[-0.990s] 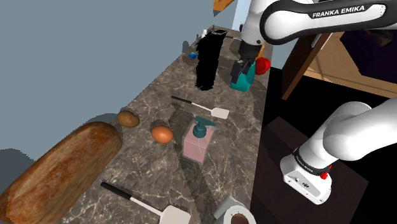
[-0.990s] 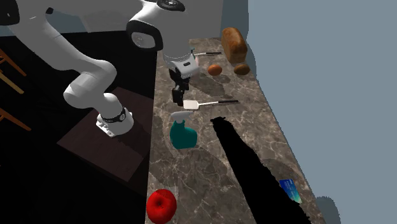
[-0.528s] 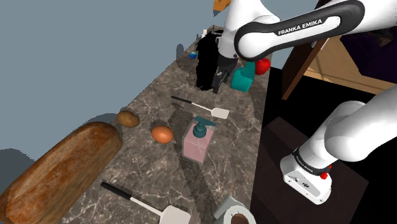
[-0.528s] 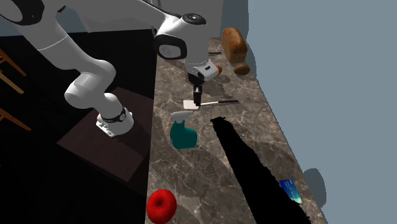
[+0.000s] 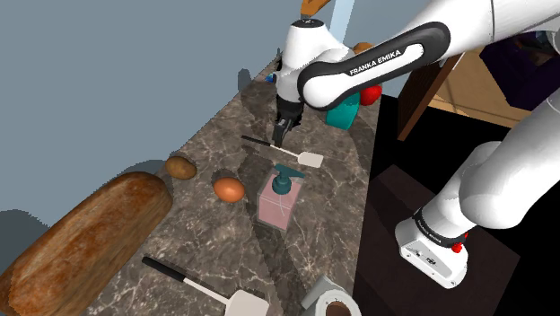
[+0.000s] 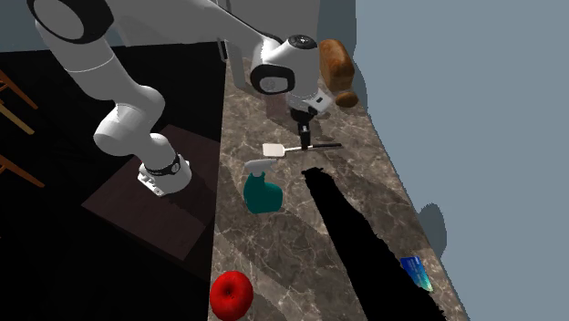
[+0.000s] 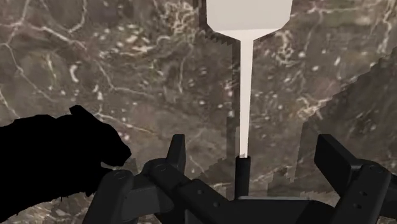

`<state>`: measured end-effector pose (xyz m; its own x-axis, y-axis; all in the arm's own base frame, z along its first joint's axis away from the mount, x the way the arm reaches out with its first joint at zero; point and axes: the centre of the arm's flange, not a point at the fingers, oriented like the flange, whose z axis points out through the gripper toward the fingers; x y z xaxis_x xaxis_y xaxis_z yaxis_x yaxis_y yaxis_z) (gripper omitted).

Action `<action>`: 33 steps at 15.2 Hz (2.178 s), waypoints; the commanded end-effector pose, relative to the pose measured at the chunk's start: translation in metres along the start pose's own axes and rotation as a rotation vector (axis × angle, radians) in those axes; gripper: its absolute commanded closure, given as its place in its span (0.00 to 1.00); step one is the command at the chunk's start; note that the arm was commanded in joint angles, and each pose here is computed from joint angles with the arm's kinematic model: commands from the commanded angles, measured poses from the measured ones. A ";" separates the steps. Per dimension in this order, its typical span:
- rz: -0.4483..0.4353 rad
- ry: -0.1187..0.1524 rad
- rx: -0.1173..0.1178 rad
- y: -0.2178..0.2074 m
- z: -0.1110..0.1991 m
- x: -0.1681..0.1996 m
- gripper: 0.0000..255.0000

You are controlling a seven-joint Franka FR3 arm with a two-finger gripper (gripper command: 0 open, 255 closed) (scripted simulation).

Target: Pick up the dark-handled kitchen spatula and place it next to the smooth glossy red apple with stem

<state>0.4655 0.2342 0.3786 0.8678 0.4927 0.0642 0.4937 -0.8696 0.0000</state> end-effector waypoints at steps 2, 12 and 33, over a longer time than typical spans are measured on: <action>-0.010 0.002 0.001 -0.003 0.016 0.003 0.00; -0.010 0.002 0.001 -0.003 0.040 0.003 0.00; -0.010 0.002 0.001 -0.003 -0.007 0.006 1.00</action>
<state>0.4687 0.2396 0.3800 0.8628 0.5011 0.0668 0.5023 -0.8647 -0.0004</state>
